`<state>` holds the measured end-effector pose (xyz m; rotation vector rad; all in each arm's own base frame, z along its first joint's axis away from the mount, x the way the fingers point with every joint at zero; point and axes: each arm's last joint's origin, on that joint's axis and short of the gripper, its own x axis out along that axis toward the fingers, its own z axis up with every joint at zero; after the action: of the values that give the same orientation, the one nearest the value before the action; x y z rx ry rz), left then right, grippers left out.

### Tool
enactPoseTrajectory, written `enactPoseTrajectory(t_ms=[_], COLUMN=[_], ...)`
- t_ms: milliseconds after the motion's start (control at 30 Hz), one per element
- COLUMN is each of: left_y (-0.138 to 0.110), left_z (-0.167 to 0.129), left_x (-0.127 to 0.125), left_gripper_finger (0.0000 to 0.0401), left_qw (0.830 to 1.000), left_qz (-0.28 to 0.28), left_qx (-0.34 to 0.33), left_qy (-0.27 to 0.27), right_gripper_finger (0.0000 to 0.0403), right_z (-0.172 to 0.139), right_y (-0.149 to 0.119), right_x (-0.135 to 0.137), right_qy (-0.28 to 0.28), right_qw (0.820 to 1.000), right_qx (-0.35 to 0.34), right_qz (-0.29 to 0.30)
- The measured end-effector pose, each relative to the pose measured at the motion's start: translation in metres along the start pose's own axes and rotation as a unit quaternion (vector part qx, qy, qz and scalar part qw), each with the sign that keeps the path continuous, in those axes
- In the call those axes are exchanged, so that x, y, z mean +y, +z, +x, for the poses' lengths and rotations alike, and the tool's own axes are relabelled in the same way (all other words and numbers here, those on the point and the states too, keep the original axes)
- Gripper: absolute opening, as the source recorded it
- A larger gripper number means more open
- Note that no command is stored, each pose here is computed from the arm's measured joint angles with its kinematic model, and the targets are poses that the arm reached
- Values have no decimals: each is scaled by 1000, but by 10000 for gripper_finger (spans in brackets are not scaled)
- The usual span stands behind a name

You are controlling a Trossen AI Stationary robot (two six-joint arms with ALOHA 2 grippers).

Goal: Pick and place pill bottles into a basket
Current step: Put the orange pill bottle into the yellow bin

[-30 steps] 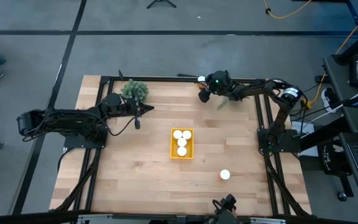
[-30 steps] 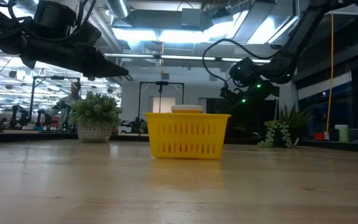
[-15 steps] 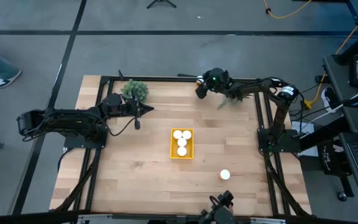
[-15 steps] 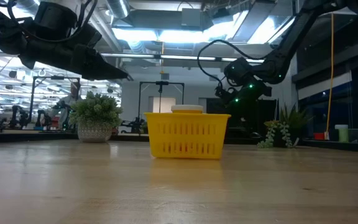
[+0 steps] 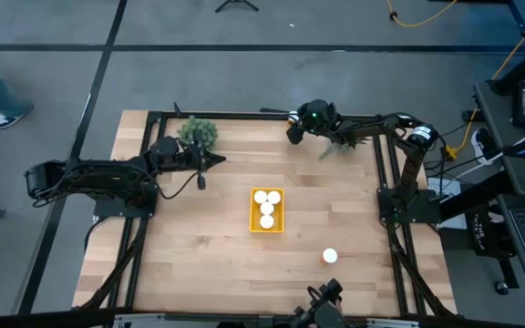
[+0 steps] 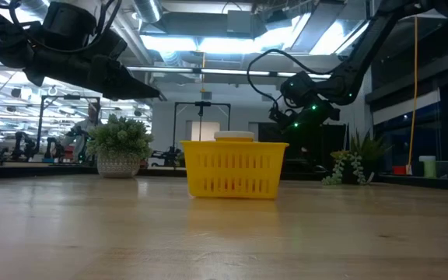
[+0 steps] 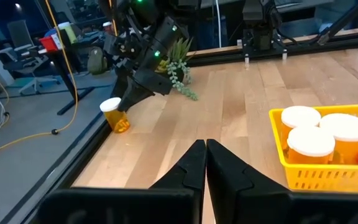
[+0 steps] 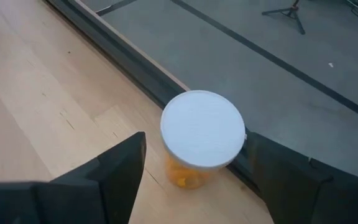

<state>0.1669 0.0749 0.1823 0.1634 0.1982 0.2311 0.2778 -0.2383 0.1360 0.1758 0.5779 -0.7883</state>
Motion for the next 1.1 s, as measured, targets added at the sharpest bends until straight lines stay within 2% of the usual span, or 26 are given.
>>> enactPoseTrajectory(t_ms=[300,467,767,1100], left_y=[1,1,1,-1], left_z=[0,0,0,0], left_x=[0,0,0,0], left_gripper_finger=[3,6,2,9], left_qw=[1000,1000,1000,1000], left_qz=[1,1,1,-3], left_qx=[-3,-6,-4,6], left_qy=[1,1,1,-2], right_gripper_finger=[281,281,281,280], right_z=[1,14,22,22], right_y=[0,-7,6,4], right_x=[0,2,3,2], right_qy=[0,0,0,-1], right_qw=[1000,1000,1000,1000], right_qx=[-1,15,1,11], right_qz=[3,-4,-17,-19])
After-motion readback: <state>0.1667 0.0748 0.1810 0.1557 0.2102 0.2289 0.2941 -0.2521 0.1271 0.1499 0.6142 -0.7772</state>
